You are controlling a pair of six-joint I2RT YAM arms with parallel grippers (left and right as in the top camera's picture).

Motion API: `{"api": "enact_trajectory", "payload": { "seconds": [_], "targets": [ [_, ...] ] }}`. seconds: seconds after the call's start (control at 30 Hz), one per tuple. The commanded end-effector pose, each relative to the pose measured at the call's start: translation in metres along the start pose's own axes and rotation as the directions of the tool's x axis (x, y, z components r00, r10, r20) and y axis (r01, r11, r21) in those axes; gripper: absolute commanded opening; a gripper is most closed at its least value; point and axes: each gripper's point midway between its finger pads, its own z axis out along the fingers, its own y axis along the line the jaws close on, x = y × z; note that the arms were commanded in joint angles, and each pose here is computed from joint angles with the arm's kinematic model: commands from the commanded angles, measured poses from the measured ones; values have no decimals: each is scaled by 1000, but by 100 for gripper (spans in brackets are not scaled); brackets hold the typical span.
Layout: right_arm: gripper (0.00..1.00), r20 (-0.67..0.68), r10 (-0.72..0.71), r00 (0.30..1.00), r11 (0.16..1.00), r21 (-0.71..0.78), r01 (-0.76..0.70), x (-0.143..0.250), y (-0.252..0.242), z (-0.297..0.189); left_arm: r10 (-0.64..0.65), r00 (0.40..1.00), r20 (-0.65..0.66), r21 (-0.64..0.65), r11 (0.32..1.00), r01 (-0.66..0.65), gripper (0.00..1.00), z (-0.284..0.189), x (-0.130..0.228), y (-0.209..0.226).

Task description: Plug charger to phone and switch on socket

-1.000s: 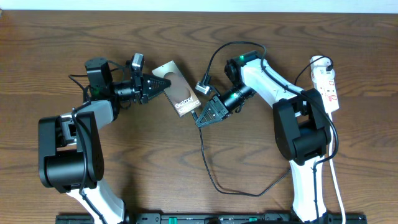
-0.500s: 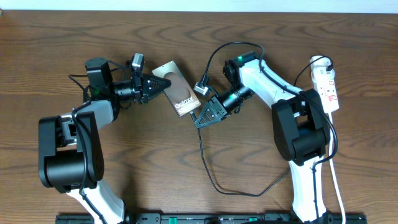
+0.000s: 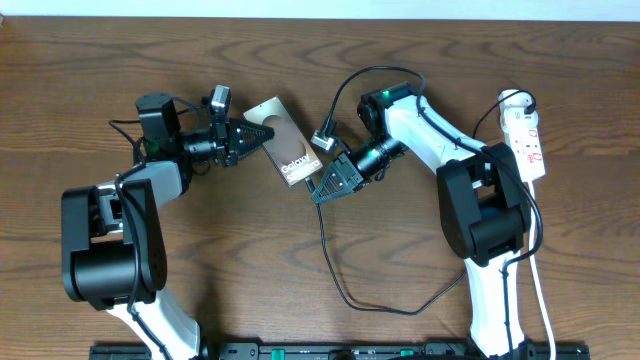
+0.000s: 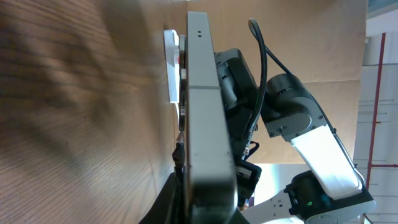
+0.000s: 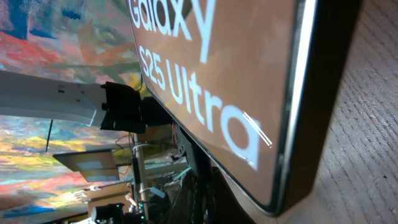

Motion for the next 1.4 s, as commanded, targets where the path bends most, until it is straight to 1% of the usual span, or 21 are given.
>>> {"api": "enact_trajectory", "payload": {
  "seconds": [0.0, 0.3, 0.63, 1.07, 1.37],
  "targets": [
    [1, 24, 28, 999, 999, -32, -28, -4, 1, -1, 18, 998, -52, 38, 999, -16, 7, 1, 10, -7],
    [1, 29, 21, 999, 999, -33, -20, -5, 0, -2, -1, 998, -56, 37, 999, 3, 7, 2, 11, -7],
    [1, 30, 26, 999, 1000, -15, -25, -4, -4, -6, 3, 993, -115, 44, 999, 2, 7, 22, 24, -10],
    [1, 48, 35, 998, 999, -12, -34, -4, -8, -16, 3, 993, -116, 44, 999, 2, 7, 22, 24, -10],
    [1, 13, 10, 1000, 1000, -2, -10, 6, -7, -15, -13, 993, -118, 41, 999, 18, 7, 22, 29, -5]
  ]
}}
